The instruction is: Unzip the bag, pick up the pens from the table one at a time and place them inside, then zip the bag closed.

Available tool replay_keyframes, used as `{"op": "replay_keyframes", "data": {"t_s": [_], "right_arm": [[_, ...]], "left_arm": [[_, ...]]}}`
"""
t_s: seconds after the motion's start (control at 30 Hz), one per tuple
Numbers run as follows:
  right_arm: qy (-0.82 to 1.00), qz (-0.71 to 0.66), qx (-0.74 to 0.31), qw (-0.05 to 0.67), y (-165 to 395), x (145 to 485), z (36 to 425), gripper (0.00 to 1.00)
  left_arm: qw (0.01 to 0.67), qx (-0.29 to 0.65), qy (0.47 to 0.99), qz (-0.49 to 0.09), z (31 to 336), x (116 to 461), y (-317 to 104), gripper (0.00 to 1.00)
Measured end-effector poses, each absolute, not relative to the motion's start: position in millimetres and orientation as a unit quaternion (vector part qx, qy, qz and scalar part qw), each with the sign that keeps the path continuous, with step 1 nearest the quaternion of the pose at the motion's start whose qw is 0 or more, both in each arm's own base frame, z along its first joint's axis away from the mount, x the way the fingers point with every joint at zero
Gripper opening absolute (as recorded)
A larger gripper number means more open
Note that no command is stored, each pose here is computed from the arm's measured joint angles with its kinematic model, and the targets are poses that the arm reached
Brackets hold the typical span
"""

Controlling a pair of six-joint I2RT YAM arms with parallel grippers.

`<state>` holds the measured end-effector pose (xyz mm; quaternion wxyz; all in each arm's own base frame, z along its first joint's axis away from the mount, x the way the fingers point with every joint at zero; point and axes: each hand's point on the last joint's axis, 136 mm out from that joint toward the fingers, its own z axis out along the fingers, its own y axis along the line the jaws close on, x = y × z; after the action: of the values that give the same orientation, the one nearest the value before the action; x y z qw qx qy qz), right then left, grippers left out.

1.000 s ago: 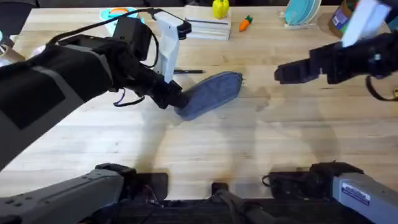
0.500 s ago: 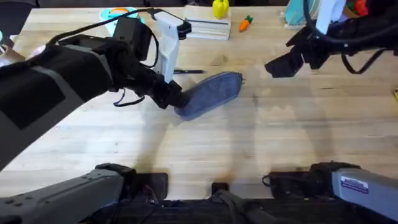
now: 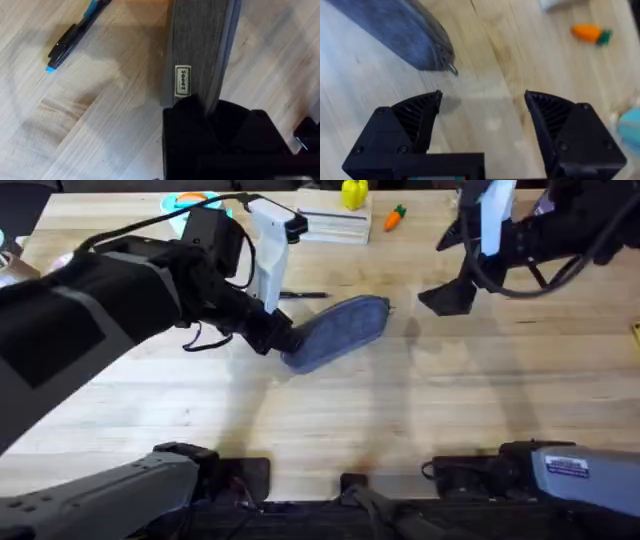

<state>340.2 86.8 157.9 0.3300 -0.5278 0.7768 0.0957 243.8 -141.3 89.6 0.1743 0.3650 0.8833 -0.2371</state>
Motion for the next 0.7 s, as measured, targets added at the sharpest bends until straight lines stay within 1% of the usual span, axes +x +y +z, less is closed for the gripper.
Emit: {"op": "replay_keyframes", "data": {"t_s": [0.13, 0.27, 0.47, 0.7], "right_arm": [[0.701, 0.111, -0.604, 0.363, 103.7, 336.3, 164.2, 0.995], [0.650, 0.128, -0.648, 0.375, 113.7, 335.2, 156.9, 0.995], [0.629, 0.166, -0.665, 0.367, 121.4, 334.1, 134.5, 0.995], [0.622, 0.194, -0.668, 0.360, 125.8, 331.4, 121.0, 0.995]], "left_arm": [[0.174, 0.365, 0.883, -0.237, 89.6, 243.8, -141.2, 0.043], [0.174, 0.365, 0.883, -0.237, 89.6, 243.8, -141.2, 0.043], [0.174, 0.365, 0.883, -0.237, 89.5, 243.8, -141.2, 0.043], [0.174, 0.365, 0.883, -0.237, 89.6, 243.8, -141.2, 0.043]]}}
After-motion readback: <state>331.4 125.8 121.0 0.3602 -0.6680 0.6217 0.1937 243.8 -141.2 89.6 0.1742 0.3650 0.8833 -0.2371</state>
